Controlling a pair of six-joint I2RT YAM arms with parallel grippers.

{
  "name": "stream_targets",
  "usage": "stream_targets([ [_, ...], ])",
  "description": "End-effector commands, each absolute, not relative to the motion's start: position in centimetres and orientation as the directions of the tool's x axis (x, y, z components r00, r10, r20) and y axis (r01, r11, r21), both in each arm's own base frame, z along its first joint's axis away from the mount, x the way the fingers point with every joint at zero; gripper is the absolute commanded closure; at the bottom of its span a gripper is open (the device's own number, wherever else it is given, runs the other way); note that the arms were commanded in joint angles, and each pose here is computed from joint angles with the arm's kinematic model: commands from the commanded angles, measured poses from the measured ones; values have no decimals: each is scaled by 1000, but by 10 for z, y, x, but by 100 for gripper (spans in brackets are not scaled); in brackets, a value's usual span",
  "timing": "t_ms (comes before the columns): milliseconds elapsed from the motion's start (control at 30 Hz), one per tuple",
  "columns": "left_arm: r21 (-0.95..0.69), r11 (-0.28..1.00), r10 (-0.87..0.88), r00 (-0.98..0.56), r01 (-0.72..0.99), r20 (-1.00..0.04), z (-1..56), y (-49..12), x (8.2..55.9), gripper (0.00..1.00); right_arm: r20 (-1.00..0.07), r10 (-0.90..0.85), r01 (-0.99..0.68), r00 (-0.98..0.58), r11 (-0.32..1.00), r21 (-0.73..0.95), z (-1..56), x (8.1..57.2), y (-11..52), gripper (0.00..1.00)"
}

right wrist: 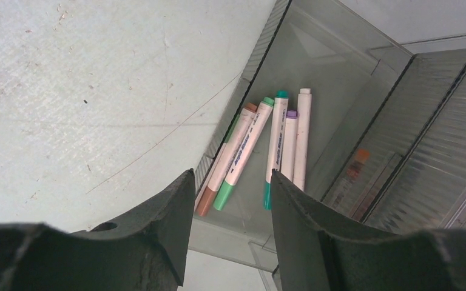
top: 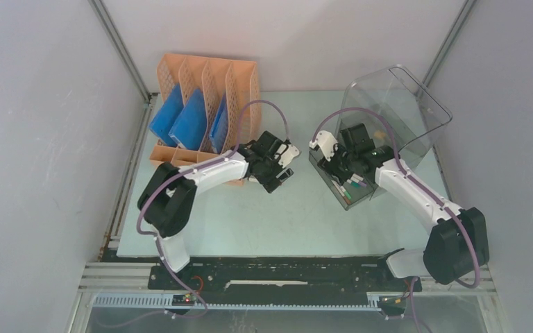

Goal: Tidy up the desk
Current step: Place the stationery in the drawer.

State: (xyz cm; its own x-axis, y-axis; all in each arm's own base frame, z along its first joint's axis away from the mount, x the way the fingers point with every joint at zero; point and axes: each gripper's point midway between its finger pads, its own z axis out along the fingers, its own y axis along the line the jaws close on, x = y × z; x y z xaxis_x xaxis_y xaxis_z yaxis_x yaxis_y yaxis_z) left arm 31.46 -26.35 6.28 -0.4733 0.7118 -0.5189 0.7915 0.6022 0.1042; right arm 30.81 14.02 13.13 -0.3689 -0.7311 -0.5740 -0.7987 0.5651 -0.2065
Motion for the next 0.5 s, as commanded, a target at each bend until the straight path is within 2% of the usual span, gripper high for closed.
stream_targets([
  [0, 163, 531, 792, -419, 831, -445, 59, -261, 325, 21, -606, -720, -799, -340, 561, -218, 145, 306, 139, 44],
  [133, 183, 507, 823, -410, 842, -392, 48, -260, 335, 24, -613, -714, -797, -339, 564, -217, 148, 306, 137, 44],
  [467, 125, 477, 852, -422, 870, -311, 21, -261, 338, 49, -620, -708, -794, -338, 568, -215, 151, 306, 134, 44],
])
